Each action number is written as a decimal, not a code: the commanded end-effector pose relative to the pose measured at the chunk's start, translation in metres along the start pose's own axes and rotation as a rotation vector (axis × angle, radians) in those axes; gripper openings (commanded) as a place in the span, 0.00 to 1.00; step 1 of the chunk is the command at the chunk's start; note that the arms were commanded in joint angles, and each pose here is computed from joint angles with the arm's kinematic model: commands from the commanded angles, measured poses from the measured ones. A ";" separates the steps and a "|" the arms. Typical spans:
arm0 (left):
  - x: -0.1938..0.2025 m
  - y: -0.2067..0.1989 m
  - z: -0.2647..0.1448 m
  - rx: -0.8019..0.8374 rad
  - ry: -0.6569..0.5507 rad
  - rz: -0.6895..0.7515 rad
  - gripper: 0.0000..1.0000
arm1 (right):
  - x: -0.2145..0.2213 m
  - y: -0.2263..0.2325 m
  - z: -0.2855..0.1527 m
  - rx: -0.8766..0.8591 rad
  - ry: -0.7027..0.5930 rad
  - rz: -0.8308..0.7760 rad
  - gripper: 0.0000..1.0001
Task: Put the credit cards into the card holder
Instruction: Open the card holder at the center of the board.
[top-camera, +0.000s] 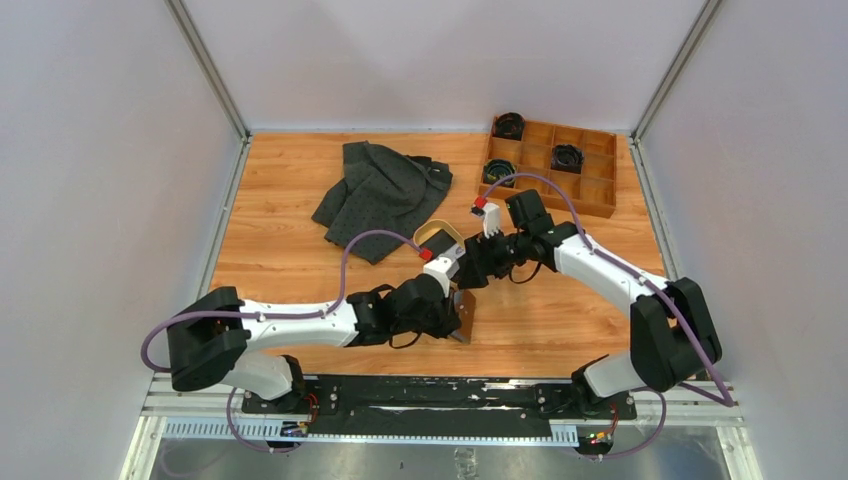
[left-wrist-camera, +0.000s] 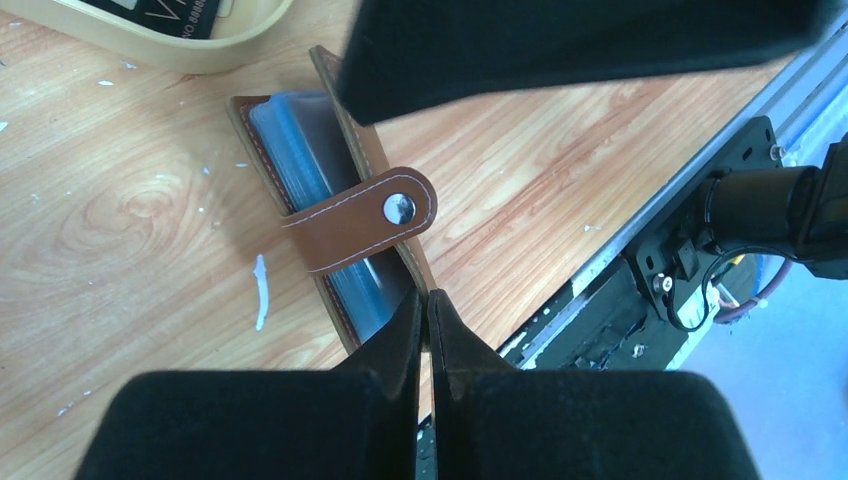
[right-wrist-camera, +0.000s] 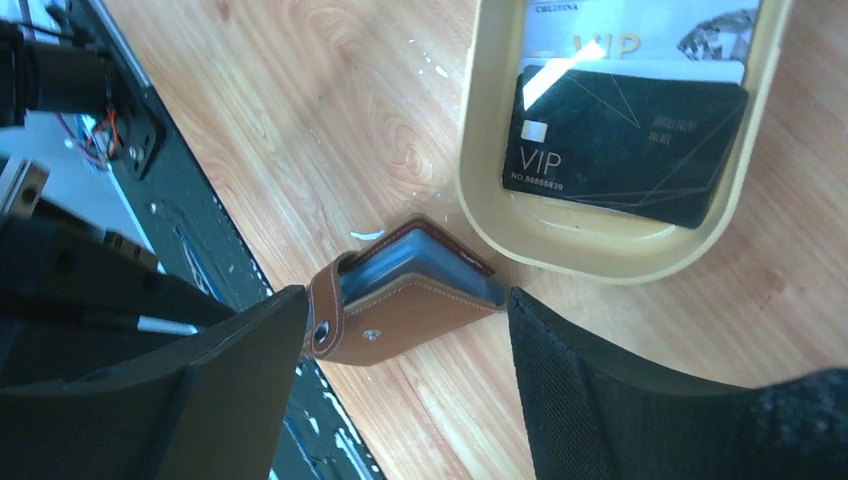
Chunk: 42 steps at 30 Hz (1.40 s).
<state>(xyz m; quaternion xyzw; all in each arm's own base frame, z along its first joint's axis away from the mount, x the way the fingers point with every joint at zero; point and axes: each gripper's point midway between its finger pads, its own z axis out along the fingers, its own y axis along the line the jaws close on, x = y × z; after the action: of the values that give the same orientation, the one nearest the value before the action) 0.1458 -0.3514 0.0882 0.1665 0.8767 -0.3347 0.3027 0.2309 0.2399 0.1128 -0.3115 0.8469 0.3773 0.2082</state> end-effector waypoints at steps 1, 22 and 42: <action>-0.020 -0.014 -0.005 -0.006 -0.108 0.042 0.00 | 0.000 -0.011 -0.001 0.100 -0.037 0.214 0.76; -0.025 -0.016 0.005 -0.085 -0.160 0.091 0.00 | 0.046 -0.014 0.024 0.145 0.165 0.196 0.36; -0.017 -0.016 -0.023 0.013 -0.140 0.341 0.00 | 0.009 0.058 -0.057 -0.376 -0.107 -1.012 0.79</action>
<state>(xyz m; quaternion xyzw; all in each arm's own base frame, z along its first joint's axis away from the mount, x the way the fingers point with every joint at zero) 0.1433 -0.3530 0.1111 0.2381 0.8393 -0.2947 0.3899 0.2318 0.2259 0.1543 -0.4909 0.7322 0.3634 0.3013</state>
